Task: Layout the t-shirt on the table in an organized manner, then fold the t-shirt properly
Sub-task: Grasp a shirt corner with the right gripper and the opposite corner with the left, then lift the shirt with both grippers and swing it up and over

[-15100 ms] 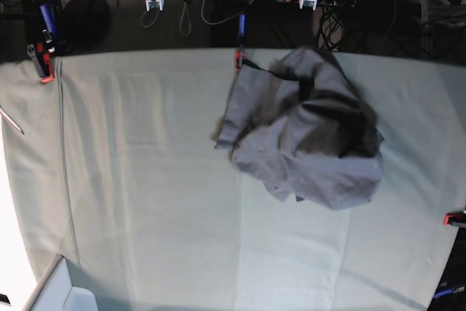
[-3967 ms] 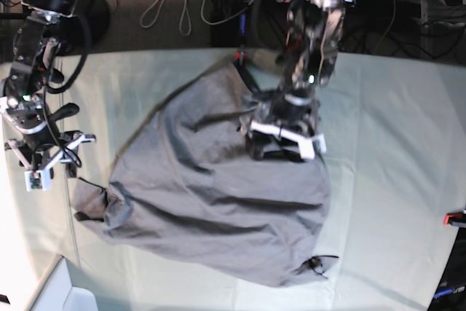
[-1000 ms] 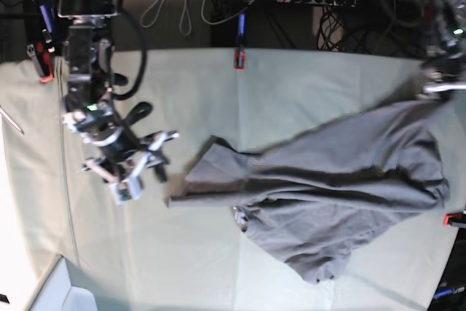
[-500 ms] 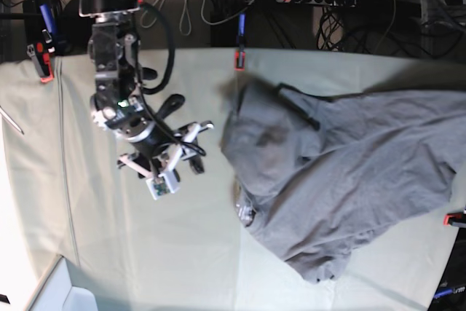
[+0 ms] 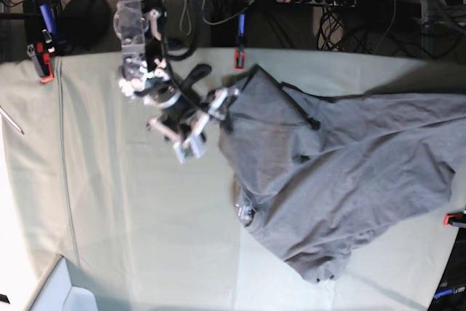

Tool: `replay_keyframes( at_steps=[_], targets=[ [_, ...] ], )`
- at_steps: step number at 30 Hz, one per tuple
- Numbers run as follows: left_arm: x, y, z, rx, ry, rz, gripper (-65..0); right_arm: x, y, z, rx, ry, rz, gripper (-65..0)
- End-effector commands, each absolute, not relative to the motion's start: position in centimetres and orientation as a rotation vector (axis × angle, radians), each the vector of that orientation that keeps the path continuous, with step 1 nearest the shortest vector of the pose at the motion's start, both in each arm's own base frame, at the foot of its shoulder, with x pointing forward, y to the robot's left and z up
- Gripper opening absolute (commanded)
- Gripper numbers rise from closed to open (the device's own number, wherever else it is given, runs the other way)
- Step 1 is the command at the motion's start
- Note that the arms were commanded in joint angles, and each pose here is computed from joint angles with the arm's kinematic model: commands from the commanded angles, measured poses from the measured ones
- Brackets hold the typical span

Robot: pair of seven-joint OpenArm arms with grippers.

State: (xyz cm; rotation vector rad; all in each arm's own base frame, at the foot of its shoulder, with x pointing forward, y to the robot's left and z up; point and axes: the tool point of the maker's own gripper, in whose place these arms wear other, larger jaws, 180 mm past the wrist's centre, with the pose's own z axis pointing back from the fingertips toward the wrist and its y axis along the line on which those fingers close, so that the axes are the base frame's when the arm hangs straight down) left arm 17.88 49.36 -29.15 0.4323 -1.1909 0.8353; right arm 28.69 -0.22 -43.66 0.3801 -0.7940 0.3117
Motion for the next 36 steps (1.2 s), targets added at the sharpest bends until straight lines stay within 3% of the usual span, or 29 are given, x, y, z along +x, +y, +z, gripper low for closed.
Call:
replay_keyframes(
  at_steps=[1, 11, 18, 21, 24, 25, 36],
  targets=[
    [18.4, 50.1, -26.6, 0.470, -1.261, 0.801, -64.9, 28.6, 0.5, -43.6, 0.412, -0.802, 0.303, -28.5],
    [19.1, 50.2, -26.1, 0.460, -1.283, 0.809, -64.9, 25.8, 2.0, -47.3, 0.455, -0.675, 0.284, -28.5],
    [19.2, 50.3, -25.9, 0.464, -1.289, 0.805, -64.9, 24.8, 6.1, -48.0, 0.515, -0.626, 0.405, -30.4],
    [19.3, 50.2, -25.8, 0.462, -1.290, 0.805, -64.9, 24.7, 6.4, -48.0, 0.518, -0.622, 0.412, -40.6],
    [20.1, 50.2, -25.3, 0.450, -1.315, 0.811, -64.9, 25.4, 6.3, -47.5, 0.516, -0.644, 0.415, -59.8],
    [20.4, 50.1, -25.2, 0.445, -1.323, 0.814, -64.9, 26.3, 6.3, -46.5, 0.511, -0.676, 0.420, -65.0],
    [33.2, 42.3, -18.5, 0.229, -1.535, 0.567, -64.9, 34.3, -1.0, -28.5, 0.310, -1.235, 0.435, -65.0]
  ],
)
